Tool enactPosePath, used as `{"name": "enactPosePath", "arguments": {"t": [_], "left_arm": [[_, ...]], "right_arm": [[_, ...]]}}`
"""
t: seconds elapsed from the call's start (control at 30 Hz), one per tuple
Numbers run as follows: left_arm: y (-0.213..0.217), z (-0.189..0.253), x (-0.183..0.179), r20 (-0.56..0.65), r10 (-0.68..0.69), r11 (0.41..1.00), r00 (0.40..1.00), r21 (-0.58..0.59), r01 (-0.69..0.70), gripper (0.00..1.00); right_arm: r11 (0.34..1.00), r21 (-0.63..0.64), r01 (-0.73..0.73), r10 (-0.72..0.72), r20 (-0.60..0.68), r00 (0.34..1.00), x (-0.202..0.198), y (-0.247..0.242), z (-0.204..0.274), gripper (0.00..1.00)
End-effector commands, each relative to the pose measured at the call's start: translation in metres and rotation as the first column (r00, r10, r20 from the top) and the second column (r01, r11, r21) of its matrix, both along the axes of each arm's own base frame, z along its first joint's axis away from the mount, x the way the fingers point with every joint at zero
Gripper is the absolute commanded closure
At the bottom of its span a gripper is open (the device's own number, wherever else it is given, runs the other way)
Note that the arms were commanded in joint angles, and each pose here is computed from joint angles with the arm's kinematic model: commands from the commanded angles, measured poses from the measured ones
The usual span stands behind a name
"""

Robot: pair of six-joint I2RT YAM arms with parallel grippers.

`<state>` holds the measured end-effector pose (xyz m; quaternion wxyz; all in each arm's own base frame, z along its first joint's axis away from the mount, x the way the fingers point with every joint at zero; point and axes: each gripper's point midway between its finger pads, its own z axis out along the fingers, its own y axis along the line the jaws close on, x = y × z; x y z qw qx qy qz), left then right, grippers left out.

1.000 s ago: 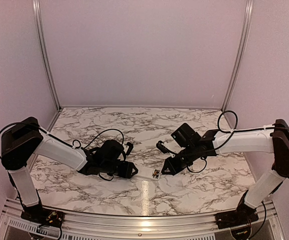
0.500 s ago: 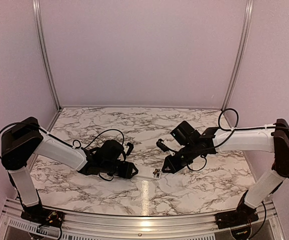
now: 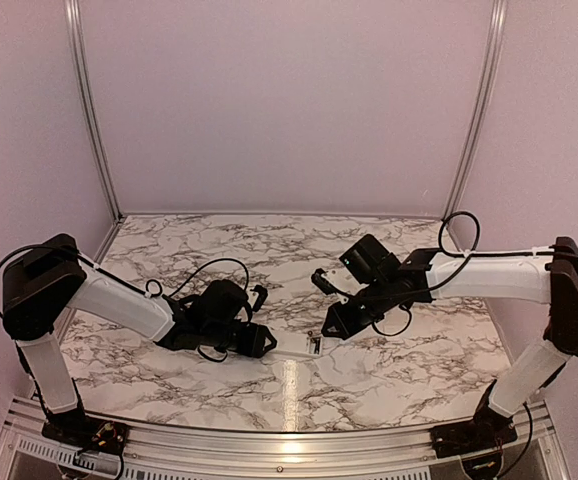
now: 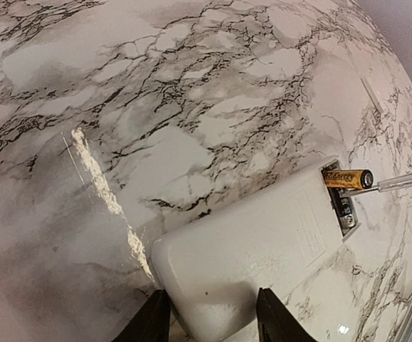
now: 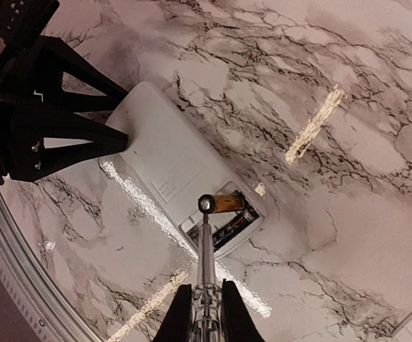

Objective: Unload the batteries from the remote control

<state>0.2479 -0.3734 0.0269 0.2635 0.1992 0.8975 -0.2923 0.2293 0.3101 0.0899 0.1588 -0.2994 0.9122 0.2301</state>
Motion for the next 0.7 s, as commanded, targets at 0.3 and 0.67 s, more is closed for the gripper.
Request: {"name": "enactPosePath", "arguments": {"t": [0.3,0.67], "left_arm": [[-0.004,-0.006,-0.005,-0.007,-0.031,0.999,1.000,0.021,0.031,0.57],[-0.004,-0.007,-0.005,-0.008,-0.031,0.999,0.999,0.021,0.032,0.57]], "right_arm": [[0.999,-0.041,0.007,-0.005,0.047,0.999,0.012,0.001,-0.002,1.00],[0.999,-0.037,0.017,-0.015,0.051,0.999,0.017,-0.006,-0.003,1.00]]}}
